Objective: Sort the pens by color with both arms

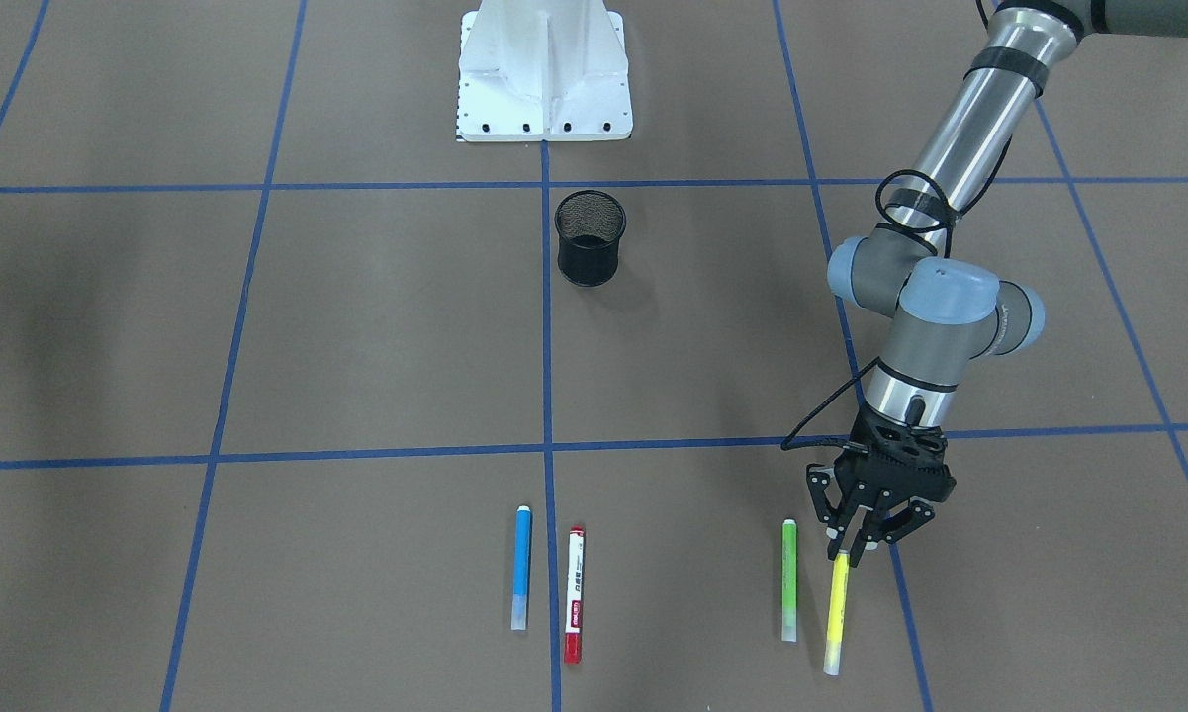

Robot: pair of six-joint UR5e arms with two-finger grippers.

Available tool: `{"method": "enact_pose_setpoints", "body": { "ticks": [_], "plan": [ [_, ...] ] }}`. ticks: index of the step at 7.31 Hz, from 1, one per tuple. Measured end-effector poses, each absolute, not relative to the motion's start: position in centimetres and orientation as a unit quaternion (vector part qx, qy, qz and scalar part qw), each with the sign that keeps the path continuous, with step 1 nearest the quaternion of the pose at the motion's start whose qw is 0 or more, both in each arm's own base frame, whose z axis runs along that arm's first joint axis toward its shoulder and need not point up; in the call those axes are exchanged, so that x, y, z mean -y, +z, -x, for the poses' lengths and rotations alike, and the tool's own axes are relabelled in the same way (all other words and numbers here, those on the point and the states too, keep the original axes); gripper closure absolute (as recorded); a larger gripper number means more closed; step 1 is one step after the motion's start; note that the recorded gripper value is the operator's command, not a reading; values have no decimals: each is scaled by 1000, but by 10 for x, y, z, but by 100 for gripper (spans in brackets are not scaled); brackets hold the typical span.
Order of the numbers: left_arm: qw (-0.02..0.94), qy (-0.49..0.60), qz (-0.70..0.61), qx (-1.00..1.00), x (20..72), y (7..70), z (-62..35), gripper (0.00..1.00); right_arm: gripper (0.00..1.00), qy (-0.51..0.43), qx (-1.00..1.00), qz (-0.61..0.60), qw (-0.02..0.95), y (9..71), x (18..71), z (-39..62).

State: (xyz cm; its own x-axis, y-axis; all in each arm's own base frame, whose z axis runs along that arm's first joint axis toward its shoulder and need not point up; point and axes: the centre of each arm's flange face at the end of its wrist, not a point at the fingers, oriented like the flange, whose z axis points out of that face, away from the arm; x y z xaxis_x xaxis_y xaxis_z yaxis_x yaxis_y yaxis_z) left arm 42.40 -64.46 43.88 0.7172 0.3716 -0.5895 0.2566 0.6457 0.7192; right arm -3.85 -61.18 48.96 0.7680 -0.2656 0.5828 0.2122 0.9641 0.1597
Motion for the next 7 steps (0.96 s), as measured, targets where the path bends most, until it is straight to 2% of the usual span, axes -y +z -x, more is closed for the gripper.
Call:
{"method": "enact_pose_setpoints", "body": {
  "ticks": [1,2,3,7],
  "plan": [
    [826,35,-420,-375,644,438,-424,22,1,-126,316,-43,939,489,612,38],
    [825,35,-420,-376,643,438,-424,7,1,-126,316,-43,939,489,612,39],
    [824,35,-421,-378,643,435,-423,1,1,-126,316,-43,939,488,612,40],
    [842,40,-374,-387,654,417,-369,1,1,-119,318,-40,940,483,613,50]
  ]
}}
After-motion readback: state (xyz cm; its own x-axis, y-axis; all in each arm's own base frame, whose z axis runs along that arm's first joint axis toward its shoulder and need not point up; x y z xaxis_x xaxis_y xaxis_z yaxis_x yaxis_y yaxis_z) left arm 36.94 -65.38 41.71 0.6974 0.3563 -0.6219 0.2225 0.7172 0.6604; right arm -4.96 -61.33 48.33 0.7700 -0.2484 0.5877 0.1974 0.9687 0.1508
